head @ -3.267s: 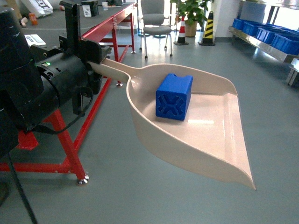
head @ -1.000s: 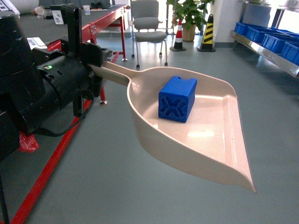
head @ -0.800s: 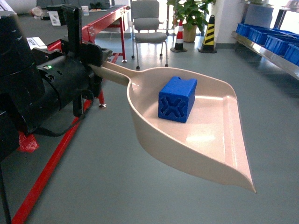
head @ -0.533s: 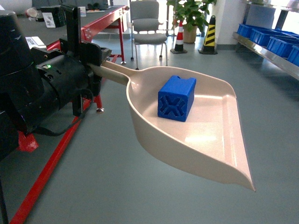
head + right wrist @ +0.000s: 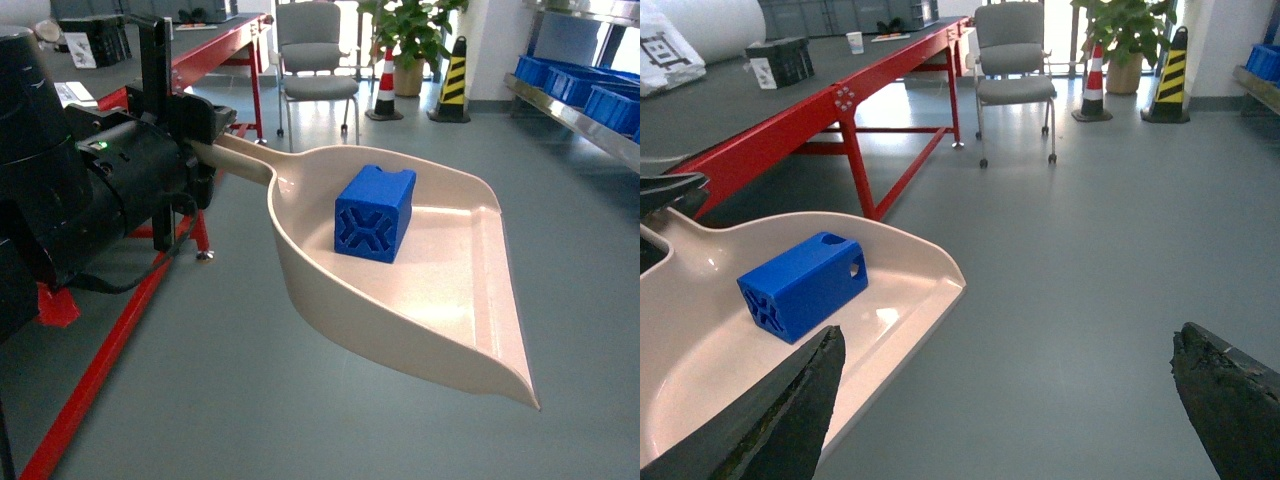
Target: Place part in tray to right shelf
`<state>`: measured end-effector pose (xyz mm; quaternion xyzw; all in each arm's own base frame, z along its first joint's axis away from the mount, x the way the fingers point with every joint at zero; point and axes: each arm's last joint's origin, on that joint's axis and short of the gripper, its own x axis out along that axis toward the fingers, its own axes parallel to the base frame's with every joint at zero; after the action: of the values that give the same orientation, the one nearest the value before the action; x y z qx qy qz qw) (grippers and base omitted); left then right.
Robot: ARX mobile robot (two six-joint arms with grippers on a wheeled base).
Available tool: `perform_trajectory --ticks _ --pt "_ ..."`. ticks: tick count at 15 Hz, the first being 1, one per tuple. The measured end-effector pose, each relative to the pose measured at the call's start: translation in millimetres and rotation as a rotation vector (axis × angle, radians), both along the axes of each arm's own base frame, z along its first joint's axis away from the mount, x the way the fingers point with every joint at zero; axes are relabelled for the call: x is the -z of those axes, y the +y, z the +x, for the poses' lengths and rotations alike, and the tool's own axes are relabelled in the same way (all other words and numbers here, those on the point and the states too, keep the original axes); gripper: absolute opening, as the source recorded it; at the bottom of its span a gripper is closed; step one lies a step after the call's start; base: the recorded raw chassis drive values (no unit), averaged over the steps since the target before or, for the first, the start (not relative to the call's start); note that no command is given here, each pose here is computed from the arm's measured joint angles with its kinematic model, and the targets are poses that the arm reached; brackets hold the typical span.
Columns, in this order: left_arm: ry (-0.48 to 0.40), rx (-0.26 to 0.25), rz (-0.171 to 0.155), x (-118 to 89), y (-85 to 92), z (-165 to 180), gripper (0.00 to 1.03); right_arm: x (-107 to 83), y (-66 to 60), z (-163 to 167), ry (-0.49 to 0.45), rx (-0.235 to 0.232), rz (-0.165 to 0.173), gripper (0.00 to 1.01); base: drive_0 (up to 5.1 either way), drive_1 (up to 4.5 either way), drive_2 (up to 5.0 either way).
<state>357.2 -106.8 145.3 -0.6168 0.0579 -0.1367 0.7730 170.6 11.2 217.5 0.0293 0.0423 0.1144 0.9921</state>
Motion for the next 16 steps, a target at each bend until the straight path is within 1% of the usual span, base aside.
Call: perform_trajectory --ticks 5,6,7,9,11,12,13,16 --pt "-0.01 0.001 -0.004 -1.1 0.0 0.1 0.12 -0.9 0.1 -0.2 -0.008 0.0 0.0 0.98 0.1 4.17 -4.1" --pt "0.003 0.001 0.001 0.7 0.0 0.0 0.12 0.0 0.0 0.0 0.0 0.0 0.0 0.98 0.1 4.17 -4.1" --pt "-0.011 -0.001 -0.005 -1.0 0.0 -0.1 0.12 -0.7 0.0 -0.1 -0.007 0.0 0.0 0.98 0.1 4.17 -4.1" --pt "-0.001 -0.002 -0.001 0.1 0.2 0.1 0.12 -0.5 0.1 0.0 -0.006 -0.001 -0.001 0.98 0.1 4.23 -4.1" --pt "-0.01 0.0 -0.004 -0.9 0.0 -0.1 0.12 -1.1 0.0 -0.3 -0.01 0.0 0.0 0.98 0.0 4.1 -4.2" --pt "0.004 0.001 0.002 0.9 0.0 0.0 0.12 -0.1 0.1 0.0 -0.001 0.0 -0.001 0.98 0.0 4.1 -4.2" --pt "-0.009 0.002 -0.004 -0.6 -0.4 -0.2 0.12 -0.9 0.0 -0.1 -0.009 0.0 0.0 0.98 -0.1 4.09 -4.2" --pt "-0.006 0.0 -0.002 -0.1 0.0 -0.1 0.12 -0.7 0.0 0.0 -0.007 0.0 -0.001 0.98 0.0 4.12 -4.2"
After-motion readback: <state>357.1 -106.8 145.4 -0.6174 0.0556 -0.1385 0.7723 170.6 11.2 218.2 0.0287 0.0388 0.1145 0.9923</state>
